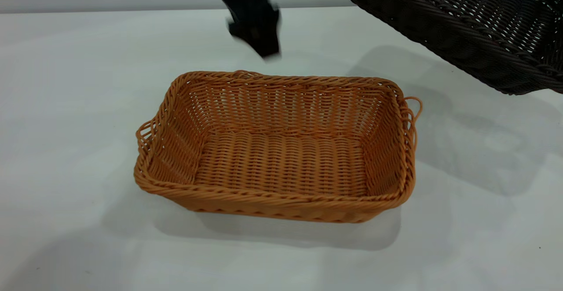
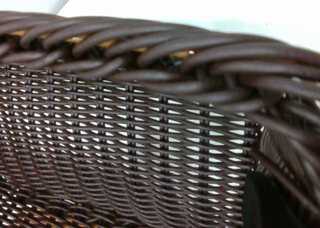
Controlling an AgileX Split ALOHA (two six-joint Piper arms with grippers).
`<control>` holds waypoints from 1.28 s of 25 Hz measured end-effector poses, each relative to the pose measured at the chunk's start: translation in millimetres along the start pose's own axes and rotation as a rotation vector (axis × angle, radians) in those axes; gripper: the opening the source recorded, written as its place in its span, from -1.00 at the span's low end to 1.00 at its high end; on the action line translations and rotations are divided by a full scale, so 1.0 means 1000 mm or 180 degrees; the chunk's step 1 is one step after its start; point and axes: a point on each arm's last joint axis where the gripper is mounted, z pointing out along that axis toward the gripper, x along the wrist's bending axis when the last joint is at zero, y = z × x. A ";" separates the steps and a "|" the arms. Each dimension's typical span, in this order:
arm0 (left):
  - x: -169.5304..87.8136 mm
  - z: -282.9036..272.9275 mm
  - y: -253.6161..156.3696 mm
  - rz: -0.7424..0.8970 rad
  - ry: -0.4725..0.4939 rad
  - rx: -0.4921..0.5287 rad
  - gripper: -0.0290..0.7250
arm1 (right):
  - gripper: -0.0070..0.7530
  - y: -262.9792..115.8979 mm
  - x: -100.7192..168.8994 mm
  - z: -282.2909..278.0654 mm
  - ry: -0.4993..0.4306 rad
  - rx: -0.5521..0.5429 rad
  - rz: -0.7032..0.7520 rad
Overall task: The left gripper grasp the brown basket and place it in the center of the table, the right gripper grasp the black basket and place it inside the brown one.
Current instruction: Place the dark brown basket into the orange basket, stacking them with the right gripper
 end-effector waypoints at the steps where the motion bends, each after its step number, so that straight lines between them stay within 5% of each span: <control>1: 0.011 -0.010 -0.008 -0.0204 0.0079 -0.0019 0.59 | -0.77 0.000 0.001 0.000 0.0018 0.0011 0.0023; 6: 0.061 -0.042 -0.063 -0.1128 0.0389 -0.0050 0.54 | -0.77 -0.005 0.010 0.003 0.0155 0.0156 0.0095; 12: 0.090 -0.054 -0.114 -0.1832 0.0551 -0.0044 0.53 | -0.77 -0.026 0.059 0.030 0.0184 0.0655 -0.0244; 21: 0.097 -0.057 -0.125 -0.1913 0.0612 -0.0051 0.53 | -0.77 -0.090 0.144 0.074 -0.0186 0.1359 -0.0868; 32: 0.100 -0.058 -0.124 -0.1907 0.0718 -0.0128 0.53 | -0.77 -0.134 0.151 0.110 -0.0478 0.1640 -0.0939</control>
